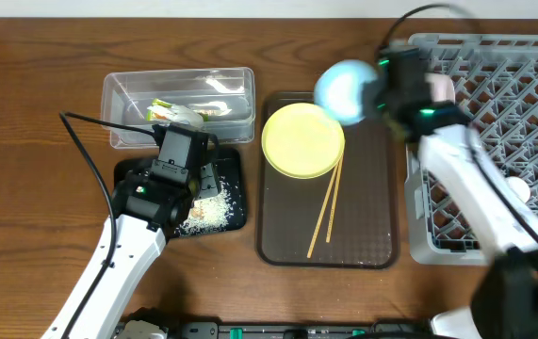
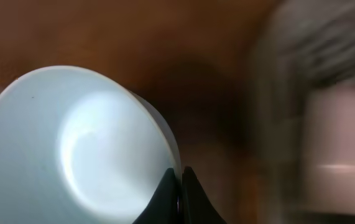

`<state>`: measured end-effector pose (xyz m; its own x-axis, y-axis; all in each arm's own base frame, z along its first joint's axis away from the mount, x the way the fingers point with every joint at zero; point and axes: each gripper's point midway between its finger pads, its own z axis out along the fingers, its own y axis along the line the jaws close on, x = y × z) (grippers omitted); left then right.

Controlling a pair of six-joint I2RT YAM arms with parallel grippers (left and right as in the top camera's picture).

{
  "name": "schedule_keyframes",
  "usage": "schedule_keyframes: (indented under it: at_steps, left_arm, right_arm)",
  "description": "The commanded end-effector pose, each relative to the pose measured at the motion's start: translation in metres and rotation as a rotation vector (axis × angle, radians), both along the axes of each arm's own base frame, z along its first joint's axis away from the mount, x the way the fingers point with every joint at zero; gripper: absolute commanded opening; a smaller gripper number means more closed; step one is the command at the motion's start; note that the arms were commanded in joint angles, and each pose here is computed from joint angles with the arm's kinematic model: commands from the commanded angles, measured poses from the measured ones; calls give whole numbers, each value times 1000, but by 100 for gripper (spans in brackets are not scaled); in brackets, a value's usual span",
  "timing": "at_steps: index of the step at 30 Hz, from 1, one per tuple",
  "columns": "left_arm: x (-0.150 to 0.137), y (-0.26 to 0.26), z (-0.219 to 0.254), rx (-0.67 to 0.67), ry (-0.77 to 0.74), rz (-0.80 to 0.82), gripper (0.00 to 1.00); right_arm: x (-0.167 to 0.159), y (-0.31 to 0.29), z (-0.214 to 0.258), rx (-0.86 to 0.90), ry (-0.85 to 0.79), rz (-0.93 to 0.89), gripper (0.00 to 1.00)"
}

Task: Sort waste into correct bins and load items into the dishwasher rack
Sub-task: 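Carry the light-blue bowl into the rack beside the pink bowl and release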

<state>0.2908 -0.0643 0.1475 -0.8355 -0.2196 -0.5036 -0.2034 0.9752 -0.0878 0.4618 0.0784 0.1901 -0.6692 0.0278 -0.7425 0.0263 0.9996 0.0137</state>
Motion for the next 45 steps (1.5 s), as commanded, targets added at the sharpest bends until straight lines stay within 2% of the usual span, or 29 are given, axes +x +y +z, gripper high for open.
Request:
schedule_keyframes:
  at_steps: [1,5,9,12,19,24,31,38,45]
  left_arm:
    - [1,4,2,14,-8,14,64]
    - [2,4,3,13,-9,14,64]
    - [3,3,3,11,-16,14,64]
    - [4,3,4,9,-22,15,64]
    - [4,3,4,9,-22,14,64]
    - [4,3,4,9,-22,14,64]
    - [4,3,4,9,-23,14,64]
    - [4,3,4,9,-22,15,63]
    - [4,3,4,9,-22,14,64]
  right_arm:
    - [5,-75,47,-238,-113,-164,1]
    - [2,-151,80,-475,-175,-373,1]
    - [6,-200,92,-698,-144,-412,1]
    - [4,-238,95,-786,-136,-537,1]
    - [6,-287,71,-951,-37,-670,1]
    - [12,-294,47,-975,-12,-721,1]
    - [24,-287,1,-987,67,-662,1]
    - [37,-249,-32,-878,63,-571,1]
    - [31,-223,-53,-813,98,-547,1]
